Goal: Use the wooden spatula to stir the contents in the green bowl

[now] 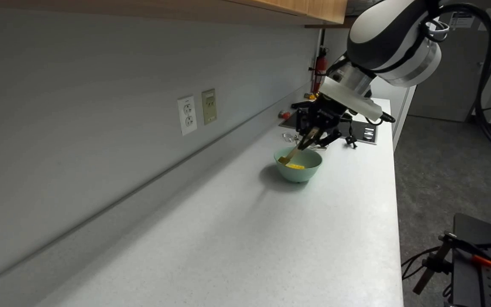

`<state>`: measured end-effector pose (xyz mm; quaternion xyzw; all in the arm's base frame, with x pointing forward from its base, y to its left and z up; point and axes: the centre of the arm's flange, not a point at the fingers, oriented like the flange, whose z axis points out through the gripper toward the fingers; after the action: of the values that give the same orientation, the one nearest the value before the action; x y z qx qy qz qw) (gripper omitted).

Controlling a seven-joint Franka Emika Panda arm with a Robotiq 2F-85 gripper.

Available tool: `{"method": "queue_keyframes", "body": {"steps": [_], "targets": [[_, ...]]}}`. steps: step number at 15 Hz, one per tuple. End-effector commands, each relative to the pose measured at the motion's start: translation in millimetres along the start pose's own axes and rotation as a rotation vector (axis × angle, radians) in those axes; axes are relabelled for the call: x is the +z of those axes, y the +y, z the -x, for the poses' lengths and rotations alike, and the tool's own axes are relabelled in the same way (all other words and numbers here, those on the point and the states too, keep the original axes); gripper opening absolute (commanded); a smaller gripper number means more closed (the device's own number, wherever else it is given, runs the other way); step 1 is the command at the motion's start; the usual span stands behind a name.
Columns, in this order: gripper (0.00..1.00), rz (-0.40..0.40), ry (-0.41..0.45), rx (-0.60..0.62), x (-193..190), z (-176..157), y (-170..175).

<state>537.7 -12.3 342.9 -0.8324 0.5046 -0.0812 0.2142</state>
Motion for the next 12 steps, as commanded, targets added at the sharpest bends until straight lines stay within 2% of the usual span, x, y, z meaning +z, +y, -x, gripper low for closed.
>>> {"method": "queue_keyframes", "body": {"steps": [1, 7, 10, 12], "targets": [[0.02, 0.031, -0.033, 0.018, 0, -1, 7], [0.02, 0.097, -0.251, 0.11, 14, 3, 25], [0.02, 0.104, -0.308, 0.137, 13, 5, 26], [0.02, 0.096, -0.3, 0.132, 11, 6, 25]]}}
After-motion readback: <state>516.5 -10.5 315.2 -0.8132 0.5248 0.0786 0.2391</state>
